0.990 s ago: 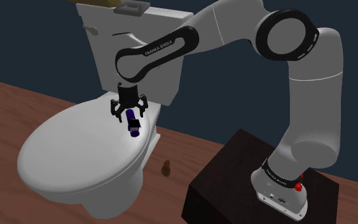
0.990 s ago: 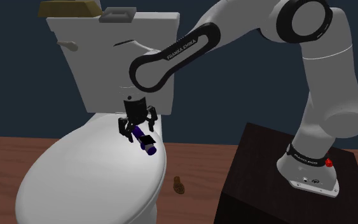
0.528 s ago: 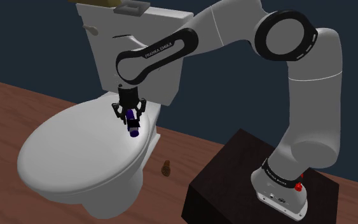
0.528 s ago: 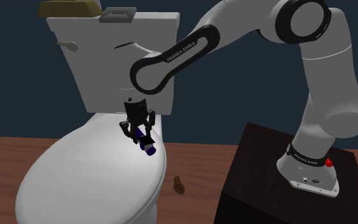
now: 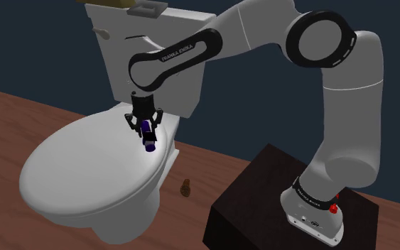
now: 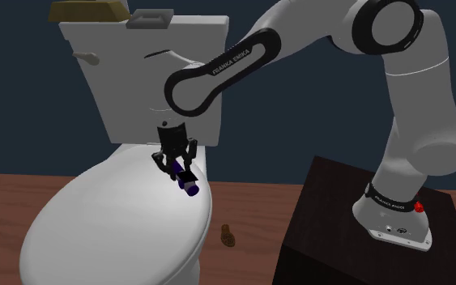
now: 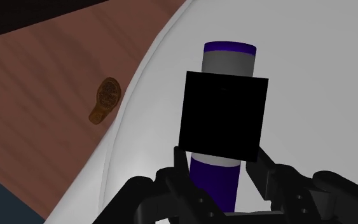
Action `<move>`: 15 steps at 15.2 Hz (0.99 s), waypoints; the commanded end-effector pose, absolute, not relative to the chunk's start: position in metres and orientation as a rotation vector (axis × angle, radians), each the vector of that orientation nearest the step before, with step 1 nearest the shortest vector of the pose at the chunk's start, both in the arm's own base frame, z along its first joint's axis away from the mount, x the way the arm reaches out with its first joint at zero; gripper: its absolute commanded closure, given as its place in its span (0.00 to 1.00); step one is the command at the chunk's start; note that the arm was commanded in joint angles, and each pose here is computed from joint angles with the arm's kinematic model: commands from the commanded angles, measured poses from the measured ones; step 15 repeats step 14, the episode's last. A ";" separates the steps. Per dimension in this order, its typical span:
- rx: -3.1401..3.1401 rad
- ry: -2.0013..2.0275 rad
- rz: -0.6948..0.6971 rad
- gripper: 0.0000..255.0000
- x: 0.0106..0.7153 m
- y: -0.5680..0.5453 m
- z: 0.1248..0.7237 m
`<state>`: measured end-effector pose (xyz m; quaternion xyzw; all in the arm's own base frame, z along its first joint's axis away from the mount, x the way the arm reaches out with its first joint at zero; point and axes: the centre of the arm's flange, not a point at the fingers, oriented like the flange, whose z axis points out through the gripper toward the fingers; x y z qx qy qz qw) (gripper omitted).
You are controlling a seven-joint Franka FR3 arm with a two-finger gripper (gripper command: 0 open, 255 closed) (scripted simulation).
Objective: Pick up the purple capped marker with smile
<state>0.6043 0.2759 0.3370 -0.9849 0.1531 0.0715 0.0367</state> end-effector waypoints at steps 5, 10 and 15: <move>-3.024 0.470 0.221 1.00 0.604 0.276 0.368; -3.024 0.470 0.221 1.00 0.604 0.276 0.395; -3.024 0.470 0.221 1.00 0.604 0.276 0.406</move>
